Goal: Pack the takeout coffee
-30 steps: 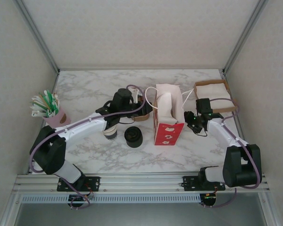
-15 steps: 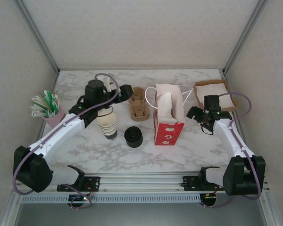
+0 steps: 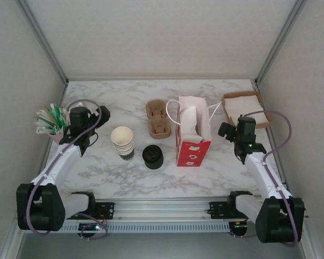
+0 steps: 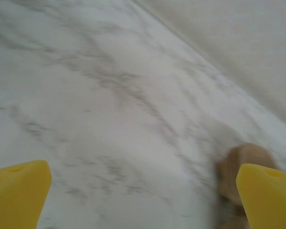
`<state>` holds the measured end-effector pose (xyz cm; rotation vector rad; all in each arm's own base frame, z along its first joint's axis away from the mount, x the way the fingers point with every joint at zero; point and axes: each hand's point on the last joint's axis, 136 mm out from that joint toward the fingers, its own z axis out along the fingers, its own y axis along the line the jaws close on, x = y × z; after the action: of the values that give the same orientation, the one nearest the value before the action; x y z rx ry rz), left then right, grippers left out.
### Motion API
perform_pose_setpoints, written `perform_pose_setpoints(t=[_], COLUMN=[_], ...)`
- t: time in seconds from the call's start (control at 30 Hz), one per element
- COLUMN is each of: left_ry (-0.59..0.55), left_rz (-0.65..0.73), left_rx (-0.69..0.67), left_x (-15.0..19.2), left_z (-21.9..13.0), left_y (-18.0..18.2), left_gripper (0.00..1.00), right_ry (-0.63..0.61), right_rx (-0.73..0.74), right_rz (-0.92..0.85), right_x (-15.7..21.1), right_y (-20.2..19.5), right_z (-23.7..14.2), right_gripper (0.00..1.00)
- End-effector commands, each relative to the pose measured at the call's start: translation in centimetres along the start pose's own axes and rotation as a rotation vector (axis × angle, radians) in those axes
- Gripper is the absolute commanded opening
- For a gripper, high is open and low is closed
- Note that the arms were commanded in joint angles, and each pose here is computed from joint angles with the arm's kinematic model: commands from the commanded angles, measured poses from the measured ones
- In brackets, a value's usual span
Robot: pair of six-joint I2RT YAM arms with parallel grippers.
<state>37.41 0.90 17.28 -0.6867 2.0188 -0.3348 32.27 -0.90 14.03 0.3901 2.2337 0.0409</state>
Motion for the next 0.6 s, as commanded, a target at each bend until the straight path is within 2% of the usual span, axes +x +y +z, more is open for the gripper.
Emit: perform_pose_setpoints(t=[0.0, 0.13, 0.27, 0.4, 0.57], left_ry=[-0.130, -0.171, -0.236, -0.327, -0.422], left_rz=[0.082, 0.185, 0.267, 0.373, 0.416], left_rx=[-0.045, -0.069, -0.024, 0.105, 0.111], left_x=[-1.8, -1.1, -0.9, -0.4, 0.0], left_z=[0.1, 0.8, 0.7, -0.6, -1.4], left_y=[1.2, 2.5, 2.4, 0.8, 1.7], left_gripper=[0.99, 1.00, 0.99, 1.00, 1.00], right_ry=[-0.173, -0.230, -0.277, -0.321, -0.352], right_rx=[0.003, 0.014, 0.028, 0.043, 0.061], right_rz=[-0.064, -0.075, -0.073, -0.074, -0.091], right_x=[-2.8, -2.6, -2.4, -1.5, -1.2], right_y=[-0.1, -0.5, -0.8, -1.3, -1.8], right_z=[0.2, 0.9, 2.1, 3.3, 4.6], right_gripper=[0.99, 0.99, 0.99, 0.99, 0.99])
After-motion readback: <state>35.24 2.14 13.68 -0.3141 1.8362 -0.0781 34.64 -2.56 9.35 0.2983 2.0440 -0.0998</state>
